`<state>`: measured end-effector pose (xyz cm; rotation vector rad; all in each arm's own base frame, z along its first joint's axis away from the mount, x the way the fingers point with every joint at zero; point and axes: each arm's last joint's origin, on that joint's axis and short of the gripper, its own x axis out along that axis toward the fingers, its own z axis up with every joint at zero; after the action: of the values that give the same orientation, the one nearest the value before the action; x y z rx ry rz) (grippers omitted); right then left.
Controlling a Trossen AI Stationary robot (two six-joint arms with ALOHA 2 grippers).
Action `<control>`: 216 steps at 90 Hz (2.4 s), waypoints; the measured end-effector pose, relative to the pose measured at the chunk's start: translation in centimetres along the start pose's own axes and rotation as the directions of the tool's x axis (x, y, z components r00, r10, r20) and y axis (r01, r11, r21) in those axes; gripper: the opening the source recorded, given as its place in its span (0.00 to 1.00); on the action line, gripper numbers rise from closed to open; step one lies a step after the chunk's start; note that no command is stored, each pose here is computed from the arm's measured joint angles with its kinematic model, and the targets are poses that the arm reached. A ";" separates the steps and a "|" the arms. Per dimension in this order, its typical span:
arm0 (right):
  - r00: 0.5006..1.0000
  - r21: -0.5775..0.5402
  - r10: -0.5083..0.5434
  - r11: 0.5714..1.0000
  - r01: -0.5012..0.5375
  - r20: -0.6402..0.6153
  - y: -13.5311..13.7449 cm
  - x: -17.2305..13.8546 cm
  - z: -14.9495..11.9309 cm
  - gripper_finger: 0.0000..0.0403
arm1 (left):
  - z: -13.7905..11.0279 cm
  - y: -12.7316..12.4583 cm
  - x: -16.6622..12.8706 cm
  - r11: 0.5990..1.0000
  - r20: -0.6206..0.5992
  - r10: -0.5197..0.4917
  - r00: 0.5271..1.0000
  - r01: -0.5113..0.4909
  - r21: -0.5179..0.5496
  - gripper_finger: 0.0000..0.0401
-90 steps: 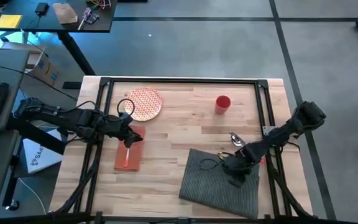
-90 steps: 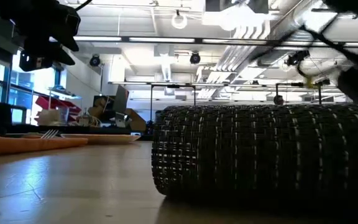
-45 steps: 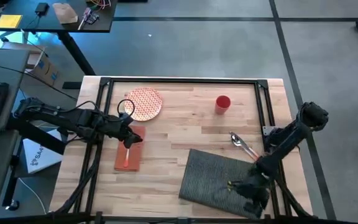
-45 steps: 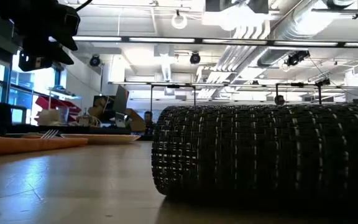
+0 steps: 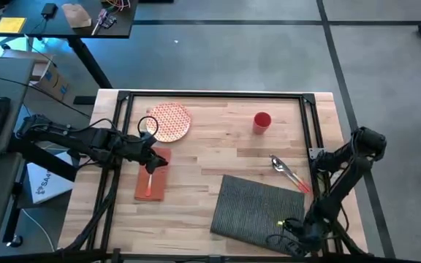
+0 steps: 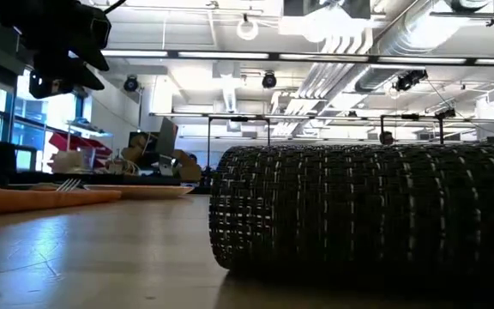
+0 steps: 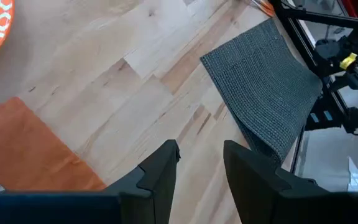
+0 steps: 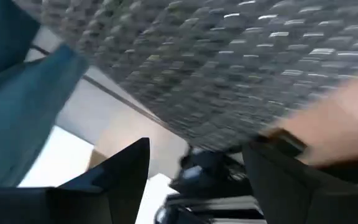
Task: Set table place
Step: Move the gray placemat to the center
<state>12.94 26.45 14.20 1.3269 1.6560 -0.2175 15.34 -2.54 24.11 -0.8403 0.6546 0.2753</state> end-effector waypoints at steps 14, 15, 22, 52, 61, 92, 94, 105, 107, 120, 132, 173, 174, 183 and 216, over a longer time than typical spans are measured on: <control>0.977 -0.008 0.144 0.989 -0.145 0.156 0.0 1.1 -0.1 0.58 | 0.0 0.0 0.0 1.000 -0.001 -0.001 1.000 0.001 -0.007 0.29; 0.975 -0.015 0.150 0.989 -0.150 0.166 0.0 1.1 -0.1 0.57 | 0.0 0.0 0.0 1.000 -0.001 -0.001 1.000 0.001 -0.008 0.29; 0.954 -0.049 0.188 0.982 -0.181 0.234 0.0 1.1 0.1 0.53 | 0.0 0.0 0.0 1.000 -0.001 -0.001 1.000 0.001 -0.008 0.29; 0.753 -0.149 0.350 0.934 -0.324 0.557 0.8 0.3 2.1 0.07 | 0.0 0.0 0.0 0.999 0.001 -0.005 1.000 0.005 -0.035 0.29; 0.681 -0.192 0.388 0.918 -0.348 0.621 2.0 -0.5 2.3 0.02 | 0.3 -0.7 0.0 0.997 0.035 -0.072 0.997 0.071 0.010 0.29; 0.622 -0.554 0.504 0.822 -0.132 0.599 11.2 -15.9 -1.1 0.00 | 1.2 -3.6 -0.8 0.940 0.209 -0.309 0.928 0.264 0.218 0.26; 0.634 -0.582 0.506 0.806 -0.107 0.585 11.7 -17.3 -1.1 0.00 | 1.2 -3.6 -0.7 0.939 0.214 -0.308 0.927 0.260 0.223 0.26; 0.717 -0.727 0.525 0.685 -0.035 0.459 14.4 -25.0 0.3 0.00 | 1.4 -3.9 -0.6 0.941 0.223 -0.291 0.930 0.237 0.241 0.21; 0.736 -0.755 0.530 0.654 -0.040 0.421 14.8 -26.1 0.8 0.00 | 1.4 -4.0 -0.6 0.941 0.225 -0.289 0.931 0.232 0.246 0.20; 0.785 -0.926 0.615 0.333 -0.176 0.072 17.6 -31.4 4.3 0.00 | 1.8 -4.7 -0.6 0.934 0.229 -0.289 0.930 0.222 0.280 0.16; 0.844 -0.918 0.526 0.274 -0.287 -0.107 17.6 -31.7 9.8 0.00 | 2.0 -5.0 -0.6 0.933 0.231 -0.288 0.929 0.218 0.287 0.14; 0.912 -0.544 -0.197 0.750 0.376 0.359 10.4 -27.1 22.8 0.00 | 1.5 -4.3 -0.2 0.956 0.188 -0.211 0.959 0.163 0.244 0.13; 0.911 -0.547 -0.191 0.748 0.376 0.366 10.4 -27.1 23.0 0.00 | 1.5 -4.3 -0.2 0.956 0.187 -0.211 0.959 0.162 0.244 0.13; 0.878 -0.541 -0.157 0.735 0.410 0.452 10.9 -26.9 24.9 0.00 | 1.5 -4.2 0.0 0.960 0.194 -0.189 0.963 0.140 0.242 0.13; 0.888 -0.703 0.034 0.625 0.339 0.459 13.5 -25.2 17.5 0.00 | 0.1 -4.2 5.7 0.967 -0.024 -0.091 0.996 0.094 0.236 0.11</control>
<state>32.40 3.91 29.56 0.4127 1.2314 0.1039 21.76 -5.29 23.09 -0.6412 0.6442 0.1045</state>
